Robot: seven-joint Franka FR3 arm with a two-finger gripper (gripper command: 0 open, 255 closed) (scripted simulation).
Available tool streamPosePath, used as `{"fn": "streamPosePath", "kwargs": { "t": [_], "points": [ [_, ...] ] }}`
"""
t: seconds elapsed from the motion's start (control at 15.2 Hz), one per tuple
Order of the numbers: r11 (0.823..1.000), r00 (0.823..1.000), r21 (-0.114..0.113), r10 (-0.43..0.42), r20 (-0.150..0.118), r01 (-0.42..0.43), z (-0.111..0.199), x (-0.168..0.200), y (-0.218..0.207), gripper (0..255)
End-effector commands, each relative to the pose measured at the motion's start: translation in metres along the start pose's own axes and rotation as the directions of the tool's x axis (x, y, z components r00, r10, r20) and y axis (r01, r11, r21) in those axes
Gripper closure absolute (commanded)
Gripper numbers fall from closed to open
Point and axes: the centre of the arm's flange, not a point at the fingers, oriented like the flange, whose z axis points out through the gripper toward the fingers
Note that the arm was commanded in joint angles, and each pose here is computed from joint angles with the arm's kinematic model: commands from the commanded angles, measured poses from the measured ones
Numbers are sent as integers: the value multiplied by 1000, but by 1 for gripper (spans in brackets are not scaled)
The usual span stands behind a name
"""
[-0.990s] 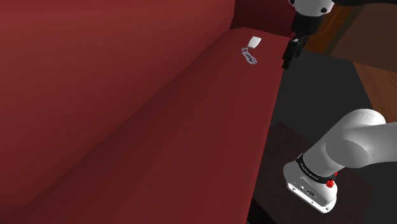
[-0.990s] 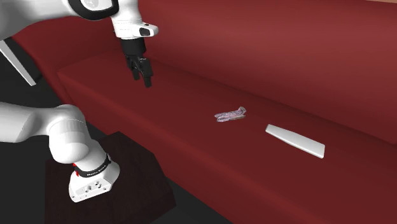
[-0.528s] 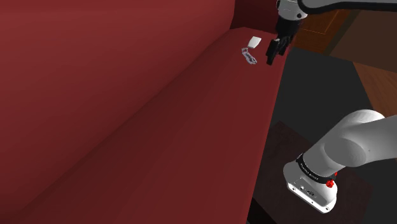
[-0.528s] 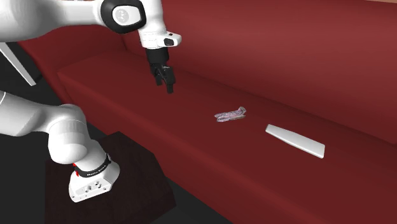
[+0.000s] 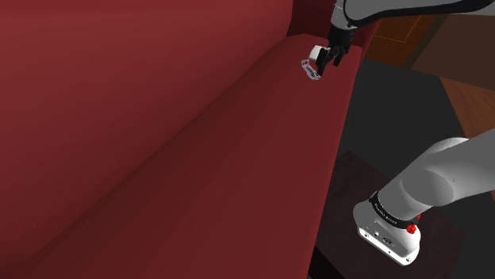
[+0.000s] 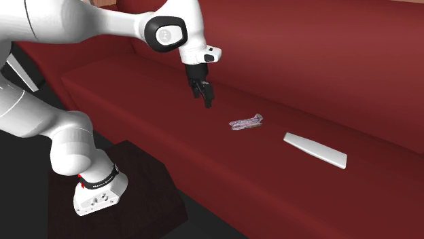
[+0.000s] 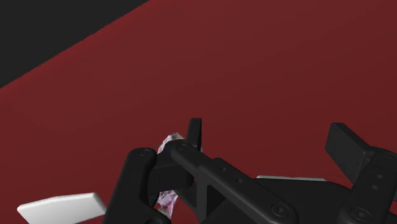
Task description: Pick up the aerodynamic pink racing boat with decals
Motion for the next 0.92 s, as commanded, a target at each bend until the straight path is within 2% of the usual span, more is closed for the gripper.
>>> {"fn": "streamPosePath", "kwargs": {
  "t": [0.0,0.33,0.73,0.86],
  "points": [
    [1000,999,0,28,-16,-28,10,20,12,0],
    [995,994,1,97,-52,-97,36,65,46,0],
    [984,980,5,178,-94,-178,64,117,91,0],
    [982,977,6,187,-99,-188,73,122,95,0]
  ]
}}
